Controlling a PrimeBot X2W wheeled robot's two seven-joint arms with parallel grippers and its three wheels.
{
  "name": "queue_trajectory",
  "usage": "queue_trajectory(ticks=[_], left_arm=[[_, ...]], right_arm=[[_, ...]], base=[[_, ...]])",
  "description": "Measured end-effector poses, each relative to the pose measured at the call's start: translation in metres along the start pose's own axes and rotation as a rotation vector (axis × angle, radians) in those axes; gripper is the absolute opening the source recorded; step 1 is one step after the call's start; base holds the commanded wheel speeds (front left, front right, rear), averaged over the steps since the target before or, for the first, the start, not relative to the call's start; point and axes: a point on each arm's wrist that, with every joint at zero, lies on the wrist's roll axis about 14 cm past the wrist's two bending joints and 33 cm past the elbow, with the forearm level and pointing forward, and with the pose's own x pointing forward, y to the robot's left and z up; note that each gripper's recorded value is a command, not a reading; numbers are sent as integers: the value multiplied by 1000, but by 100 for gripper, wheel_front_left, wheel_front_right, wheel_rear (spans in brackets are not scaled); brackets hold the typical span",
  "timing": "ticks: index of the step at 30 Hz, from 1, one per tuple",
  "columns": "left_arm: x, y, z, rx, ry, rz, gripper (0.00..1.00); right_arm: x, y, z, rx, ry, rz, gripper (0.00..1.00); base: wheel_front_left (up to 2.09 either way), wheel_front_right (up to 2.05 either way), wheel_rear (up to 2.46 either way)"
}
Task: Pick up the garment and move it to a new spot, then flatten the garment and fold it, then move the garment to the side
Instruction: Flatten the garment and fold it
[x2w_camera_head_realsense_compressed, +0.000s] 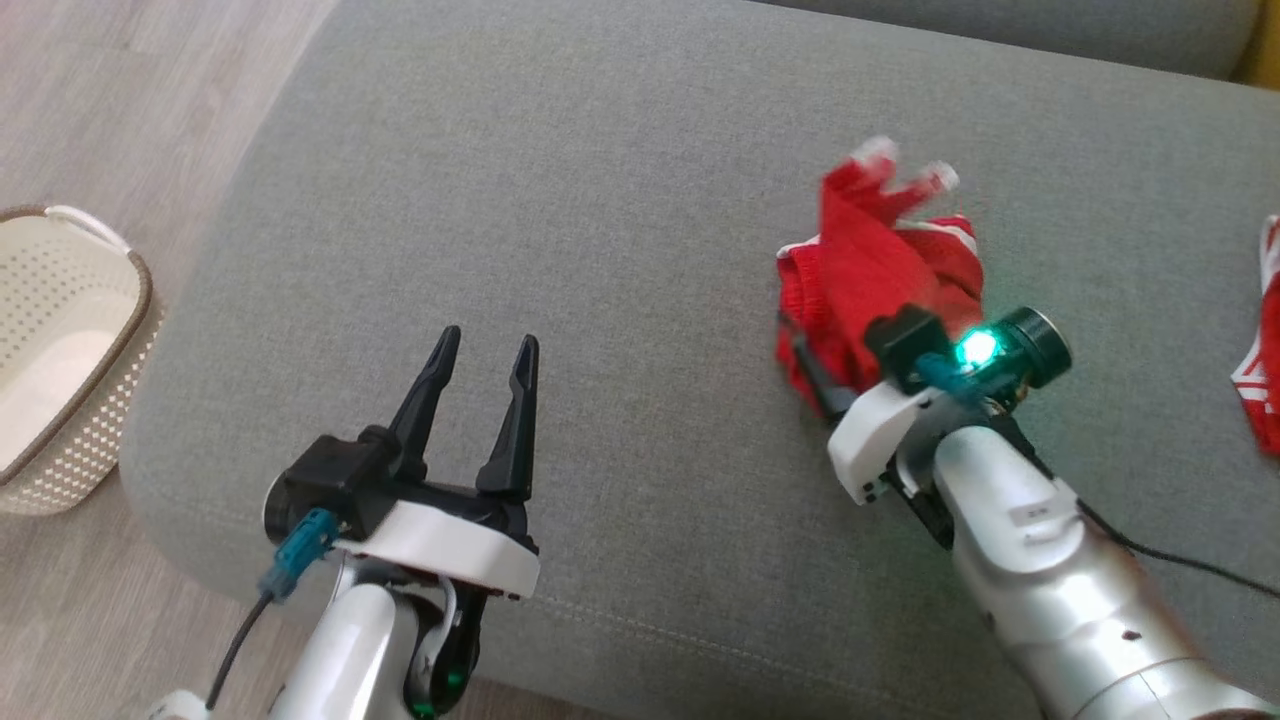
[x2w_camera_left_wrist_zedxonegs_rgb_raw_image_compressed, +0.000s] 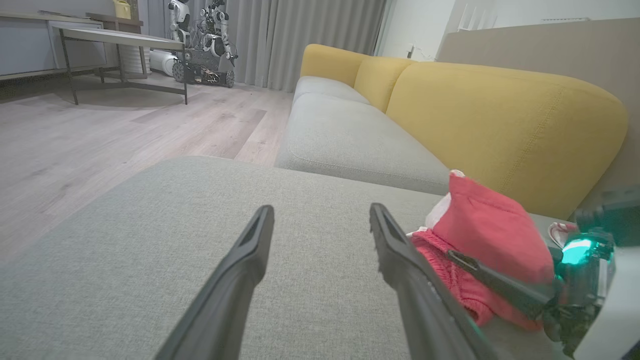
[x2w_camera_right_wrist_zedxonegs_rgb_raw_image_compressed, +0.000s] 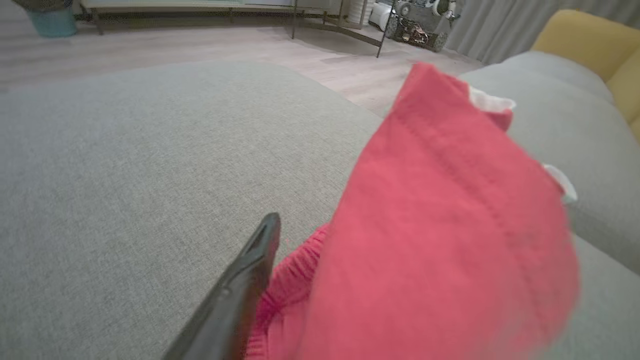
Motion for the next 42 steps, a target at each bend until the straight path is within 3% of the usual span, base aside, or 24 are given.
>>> queue_trajectory(ticks=[8,14,21,30,35,42], left_arm=[[-3,2,1,2,0,8,100],[-4,2,3,2,-7,9,100],[-3,-1,3,-1,-9,-1,100],[0,-8,5,-6,-17,-26,100],[0,-13,10,-8,-35,-40,100],[2,-14,21,-24,-70,-42,100]], right_arm=[[3,26,-5,-227,28,110,100],[-3,43,-20,-282,75,178,100],[-8,57,-23,-214,83,209,100],[-17,89,-6,71,74,248,100],[-18,64,32,188,-51,183,100],[-38,-35,72,234,-240,-66,100]], base=[[0,0,0],[0,0,0],[0,0,0],[0,0,0],[0,0,0],[0,0,0]])
